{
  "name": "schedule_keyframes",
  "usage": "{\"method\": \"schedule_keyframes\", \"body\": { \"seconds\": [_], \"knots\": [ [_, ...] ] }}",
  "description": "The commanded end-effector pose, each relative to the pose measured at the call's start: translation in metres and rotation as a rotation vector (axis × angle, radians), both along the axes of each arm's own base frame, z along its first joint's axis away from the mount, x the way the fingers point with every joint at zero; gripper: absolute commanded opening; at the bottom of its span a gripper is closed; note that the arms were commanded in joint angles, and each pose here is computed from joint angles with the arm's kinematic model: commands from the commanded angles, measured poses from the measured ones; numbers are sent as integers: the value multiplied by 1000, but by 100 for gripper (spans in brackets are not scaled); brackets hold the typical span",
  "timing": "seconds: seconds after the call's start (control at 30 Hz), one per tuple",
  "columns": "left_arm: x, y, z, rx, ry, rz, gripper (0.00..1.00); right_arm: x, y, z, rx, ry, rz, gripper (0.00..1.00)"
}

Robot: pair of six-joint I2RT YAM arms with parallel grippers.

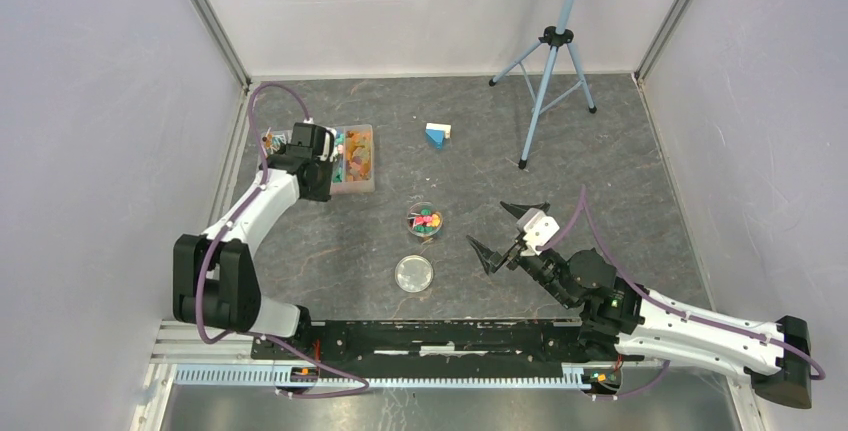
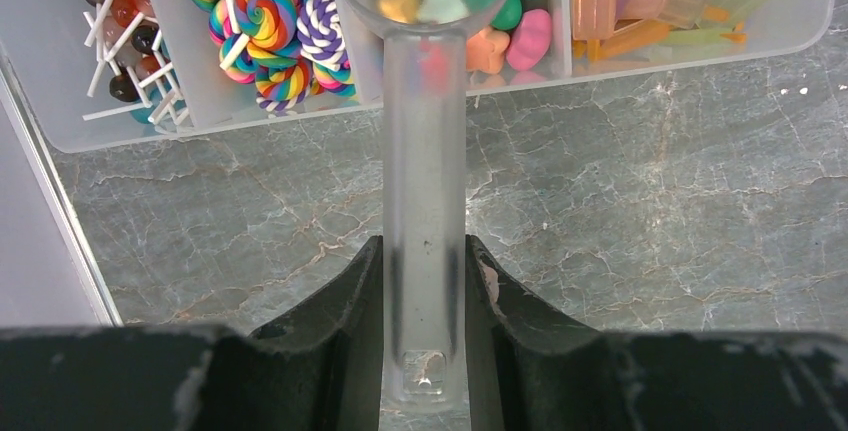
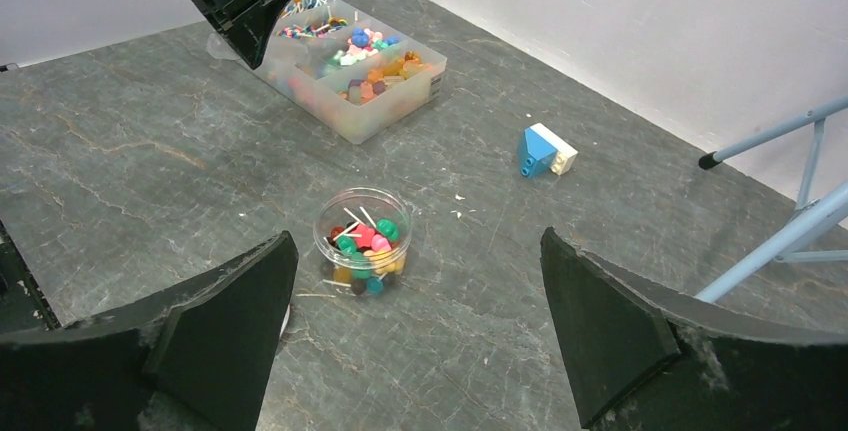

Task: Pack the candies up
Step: Scoop the fake candies from the storage box.

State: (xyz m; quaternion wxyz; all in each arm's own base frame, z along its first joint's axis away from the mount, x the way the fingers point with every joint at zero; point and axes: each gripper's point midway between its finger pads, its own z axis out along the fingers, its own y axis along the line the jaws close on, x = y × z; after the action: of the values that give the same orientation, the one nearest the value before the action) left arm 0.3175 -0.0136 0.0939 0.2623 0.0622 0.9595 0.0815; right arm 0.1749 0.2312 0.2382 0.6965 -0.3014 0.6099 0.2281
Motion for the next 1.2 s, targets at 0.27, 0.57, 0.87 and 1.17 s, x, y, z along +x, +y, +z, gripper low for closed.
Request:
{"method": "schedule_keyframes", "body": {
  "seconds": [0.27,0.57,0.87,1.17],
  "knots": [
    [8,4,30,-21,-140,63,2,-1,2,32,102,-19,6,98],
    [-1,11,37,7,-140,65,2,0,0,33,105,-21,-4,98],
    [-11,8,44,-15,-152,45,2,1,1,39,106,-26,-5,98],
    [-27,-2,62,-54,-164,-50,2,1,2,37,99,-21,-3,98]
  ]
}}
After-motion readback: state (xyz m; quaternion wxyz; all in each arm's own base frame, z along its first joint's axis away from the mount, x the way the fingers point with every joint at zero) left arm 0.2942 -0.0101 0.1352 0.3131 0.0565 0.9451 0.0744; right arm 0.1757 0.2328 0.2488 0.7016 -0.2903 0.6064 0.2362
